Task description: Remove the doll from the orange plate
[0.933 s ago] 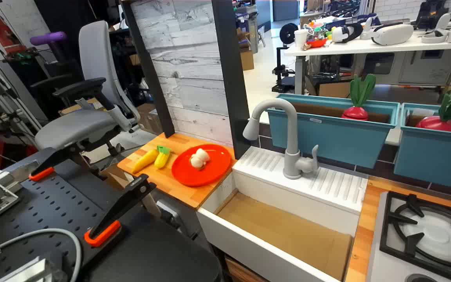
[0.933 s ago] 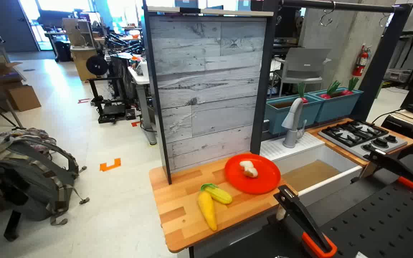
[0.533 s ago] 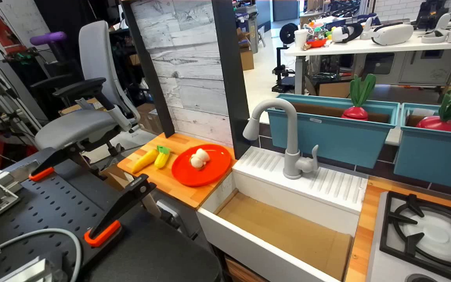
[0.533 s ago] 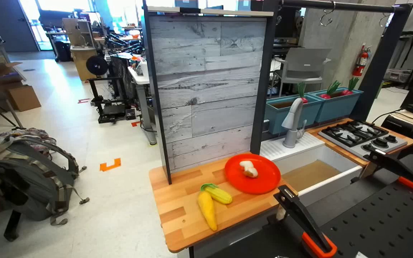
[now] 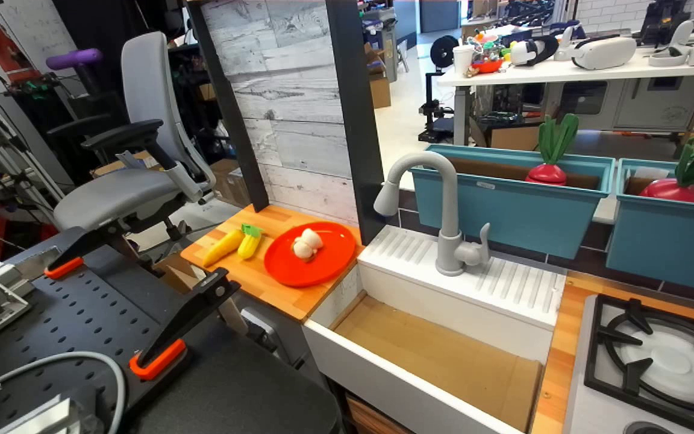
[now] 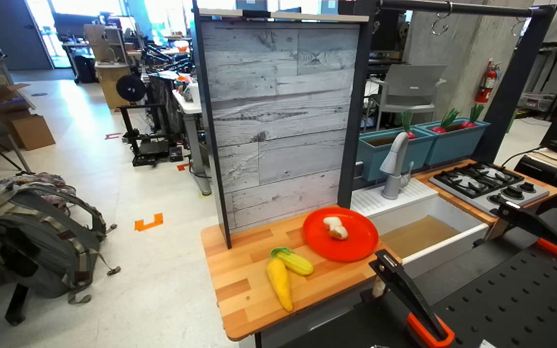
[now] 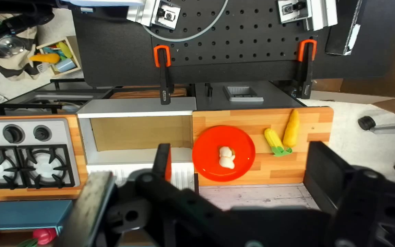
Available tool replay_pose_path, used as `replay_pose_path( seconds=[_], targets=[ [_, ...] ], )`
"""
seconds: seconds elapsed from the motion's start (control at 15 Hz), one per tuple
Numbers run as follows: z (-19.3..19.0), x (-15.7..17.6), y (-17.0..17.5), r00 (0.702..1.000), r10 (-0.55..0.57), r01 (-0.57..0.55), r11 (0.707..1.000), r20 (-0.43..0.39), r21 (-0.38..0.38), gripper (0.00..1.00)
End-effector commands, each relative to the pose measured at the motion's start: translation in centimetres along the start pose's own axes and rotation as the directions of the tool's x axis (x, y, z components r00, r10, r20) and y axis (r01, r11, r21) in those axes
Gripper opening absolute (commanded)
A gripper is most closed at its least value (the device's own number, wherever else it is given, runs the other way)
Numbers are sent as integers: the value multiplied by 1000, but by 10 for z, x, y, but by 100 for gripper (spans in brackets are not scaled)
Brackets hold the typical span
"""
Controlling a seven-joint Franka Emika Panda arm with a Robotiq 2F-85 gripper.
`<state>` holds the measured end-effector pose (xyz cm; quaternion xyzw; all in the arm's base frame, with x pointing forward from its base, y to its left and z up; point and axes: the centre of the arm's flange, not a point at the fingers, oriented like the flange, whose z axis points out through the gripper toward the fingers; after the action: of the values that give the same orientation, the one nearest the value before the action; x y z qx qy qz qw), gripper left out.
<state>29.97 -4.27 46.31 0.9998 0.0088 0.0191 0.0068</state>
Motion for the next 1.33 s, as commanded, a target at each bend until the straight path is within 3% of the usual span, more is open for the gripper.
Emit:
replay_pose_path(
  seconds=[0.0, 0.27, 0.67, 1.07, 1.27],
  targets=[
    [0, 0, 0, 1000, 0, 0, 1000, 0, 0, 100],
    [0, 0, 0, 1000, 0, 0, 1000, 0, 0, 100],
    [37, 42, -4, 998, 8, -7, 1000, -63, 21, 100],
    [106, 90, -18, 997, 11, -8, 999, -71, 48, 100],
    [141, 114, -22, 1000, 16, -14, 997, -24, 82, 100]
  ],
)
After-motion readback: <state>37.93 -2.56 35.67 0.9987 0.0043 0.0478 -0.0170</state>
